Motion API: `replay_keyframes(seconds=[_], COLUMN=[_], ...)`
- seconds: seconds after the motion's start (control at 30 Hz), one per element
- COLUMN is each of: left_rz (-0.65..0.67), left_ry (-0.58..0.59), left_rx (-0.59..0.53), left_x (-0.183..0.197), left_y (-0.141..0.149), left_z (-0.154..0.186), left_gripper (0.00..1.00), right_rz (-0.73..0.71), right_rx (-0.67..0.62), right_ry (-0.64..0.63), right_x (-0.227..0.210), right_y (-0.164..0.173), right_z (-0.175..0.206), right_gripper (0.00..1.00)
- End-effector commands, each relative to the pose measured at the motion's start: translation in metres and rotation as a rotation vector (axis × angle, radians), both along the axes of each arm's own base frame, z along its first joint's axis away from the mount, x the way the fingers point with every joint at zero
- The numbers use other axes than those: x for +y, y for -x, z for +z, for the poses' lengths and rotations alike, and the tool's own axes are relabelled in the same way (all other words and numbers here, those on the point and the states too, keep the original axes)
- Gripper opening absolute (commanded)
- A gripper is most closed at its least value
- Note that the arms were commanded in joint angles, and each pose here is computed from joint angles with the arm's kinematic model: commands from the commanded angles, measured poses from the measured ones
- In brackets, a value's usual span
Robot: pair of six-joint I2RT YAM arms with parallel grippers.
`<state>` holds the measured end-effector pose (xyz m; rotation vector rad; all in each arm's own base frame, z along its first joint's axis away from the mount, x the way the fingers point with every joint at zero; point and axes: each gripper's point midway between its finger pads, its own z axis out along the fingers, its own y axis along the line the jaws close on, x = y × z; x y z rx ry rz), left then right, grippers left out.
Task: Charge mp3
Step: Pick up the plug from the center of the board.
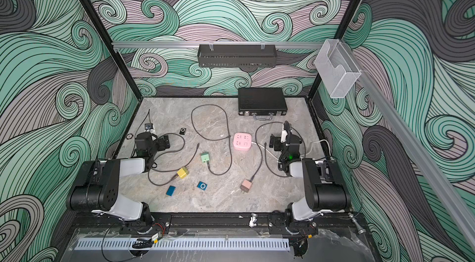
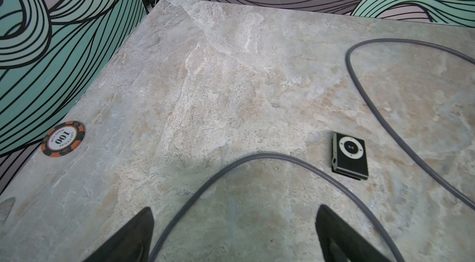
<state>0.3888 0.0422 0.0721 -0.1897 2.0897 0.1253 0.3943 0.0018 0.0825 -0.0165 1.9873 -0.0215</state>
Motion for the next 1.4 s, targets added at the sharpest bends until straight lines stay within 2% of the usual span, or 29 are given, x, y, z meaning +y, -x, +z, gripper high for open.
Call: replay_keyframes(seconds=[0.0,0.1,0.2,0.27,0.4,0.43,0.53,0.67,0.87,1.0,1.2,1.37], left_rz=[-0.05,-0.092,-0.101,-0.047,-0.046,0.016,0.008,-0.08,-0.237,-0.364,-0.446,-0.545], left_ry=[0.012,0.036,0.041,0.076,0.096,0.125,0.089,-0.011,0.037,0.065,-0.021,-0.15], left_rx=[0.035,0.109,0.104,0.118,0.208,0.21,0.22,0.229,0.227,0.205,0.232,0.297], left_x=[-0.009,-0.016,-0.019,-0.017,-0.03,-0.029,-0.05,-0.088,-0.16,-0.223,-0.293,-0.353], left_y=[-0.019,-0.028,-0.032,-0.03,-0.019,-0.014,0.002,0.025,0.071,0.113,0.16,0.194], left_z=[0.027,0.049,0.068,0.075,0.079,0.081,0.095,0.118,0.124,0.11,0.096,0.066], left_gripper=[0.95,0.96,0.96,0.97,0.96,0.93,0.92,0.92,0.84,0.84,0.82,0.8], right_rz=[-0.009,-0.044,-0.013,-0.036,-0.149,-0.168,-0.239,-0.336,-0.288,-0.254,-0.223,-0.18], right_rx=[-0.057,0.079,0.091,0.115,0.229,0.257,0.328,0.436,0.552,0.597,0.584,0.637], right_ry=[0.014,0.017,0.046,0.037,0.011,0.004,-0.041,-0.119,-0.193,-0.248,-0.29,-0.338], right_x=[-0.001,-0.008,-0.005,-0.008,-0.021,-0.023,-0.027,-0.031,-0.011,0.001,0.008,0.02], right_y=[-0.008,-0.018,-0.028,-0.031,-0.019,-0.014,0.007,0.044,0.087,0.116,0.147,0.163], right_z=[0.02,0.045,0.075,0.091,0.096,0.095,0.092,0.086,0.079,0.072,0.066,0.056], right_gripper=[0.99,0.99,0.99,0.99,0.99,0.98,0.97,0.97,0.95,0.94,0.93,0.9])
